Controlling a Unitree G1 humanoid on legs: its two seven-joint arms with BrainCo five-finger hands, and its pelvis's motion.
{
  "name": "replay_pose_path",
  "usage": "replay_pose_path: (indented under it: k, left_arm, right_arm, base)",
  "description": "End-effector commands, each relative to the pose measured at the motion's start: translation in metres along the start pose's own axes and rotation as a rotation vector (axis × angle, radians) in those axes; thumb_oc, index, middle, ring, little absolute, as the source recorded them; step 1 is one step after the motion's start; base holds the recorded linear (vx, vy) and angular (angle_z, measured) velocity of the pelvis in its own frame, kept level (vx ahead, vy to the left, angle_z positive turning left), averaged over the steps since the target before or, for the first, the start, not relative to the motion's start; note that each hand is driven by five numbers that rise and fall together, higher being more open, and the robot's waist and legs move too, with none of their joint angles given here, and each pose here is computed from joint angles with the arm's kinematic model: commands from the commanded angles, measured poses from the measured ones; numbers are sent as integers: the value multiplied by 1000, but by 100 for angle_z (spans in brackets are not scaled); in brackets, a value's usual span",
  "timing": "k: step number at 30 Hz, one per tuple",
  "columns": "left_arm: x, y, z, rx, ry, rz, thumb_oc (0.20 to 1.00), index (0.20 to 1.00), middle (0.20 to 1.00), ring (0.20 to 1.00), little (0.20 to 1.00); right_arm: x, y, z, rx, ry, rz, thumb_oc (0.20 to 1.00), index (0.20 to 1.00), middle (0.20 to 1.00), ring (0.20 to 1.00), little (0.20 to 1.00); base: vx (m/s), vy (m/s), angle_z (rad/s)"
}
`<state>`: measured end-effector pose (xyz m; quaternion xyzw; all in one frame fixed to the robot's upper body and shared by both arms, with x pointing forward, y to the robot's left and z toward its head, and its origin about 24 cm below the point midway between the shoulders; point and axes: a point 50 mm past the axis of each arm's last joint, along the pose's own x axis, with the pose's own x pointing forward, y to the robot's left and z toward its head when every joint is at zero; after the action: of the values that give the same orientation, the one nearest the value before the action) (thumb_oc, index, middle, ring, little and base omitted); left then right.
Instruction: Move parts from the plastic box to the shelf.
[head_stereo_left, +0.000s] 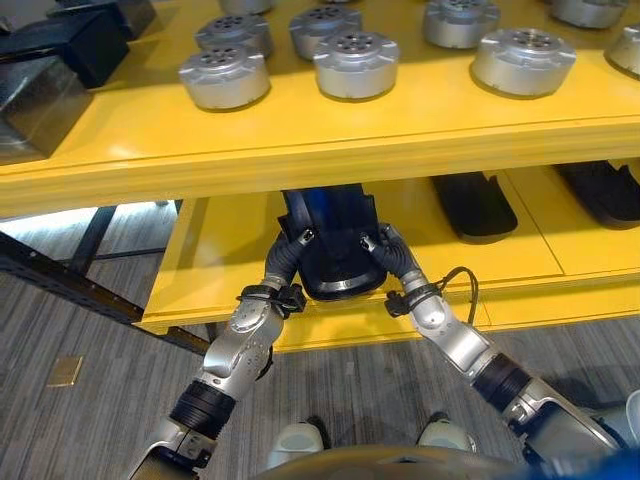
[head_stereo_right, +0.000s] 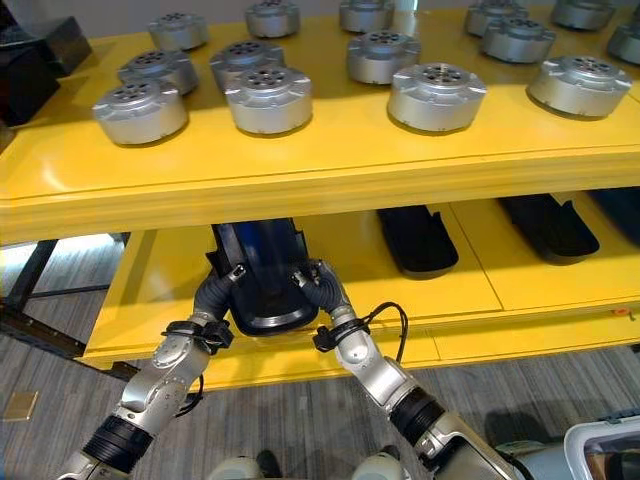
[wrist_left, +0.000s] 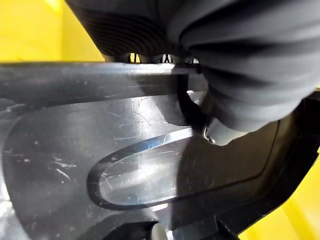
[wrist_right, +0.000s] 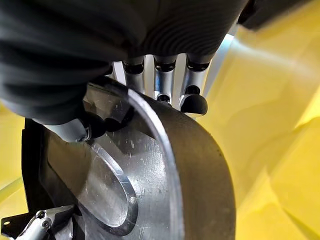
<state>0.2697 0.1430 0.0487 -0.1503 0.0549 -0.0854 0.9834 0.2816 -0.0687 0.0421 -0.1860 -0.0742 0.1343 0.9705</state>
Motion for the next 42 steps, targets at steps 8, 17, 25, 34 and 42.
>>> replay_pose_path:
  k: [8, 17, 25, 34, 42]
  left_arm:
    - [-3, -54, 15, -32, -68, -342, 200, 200, 200, 200, 200]
    - [4, -58, 21, -94, -54, -352, 200, 200, 200, 200, 200]
    - [13, -58, 16, -117, -50, -315, 200, 200, 200, 200, 200]
    - [37, -85, 40, -62, -87, -362, 200, 200, 200, 200, 200]
    - [58, -108, 86, 6, -216, -410, 200, 200, 200, 200, 200]
  right_arm:
    - [6, -5, 21, 85, -92, -31, 200, 200, 200, 200, 200]
    - [21, -19, 13, -11, -32, -21, 200, 200, 200, 200, 200]
    - [31, -18, 21, -56, -44, 9, 200, 200, 200, 200, 200]
    - [53, -30, 43, -96, -75, -66, 200, 200, 200, 200, 200]
    - [92, -63, 95, -180, -173, -142, 200, 200, 200, 200, 200]
  base:
    - [43, -129, 15]
    - [48, -208, 13]
    - [127, 190, -3]
    - [45, 135, -6]
    - [-138, 16, 0]
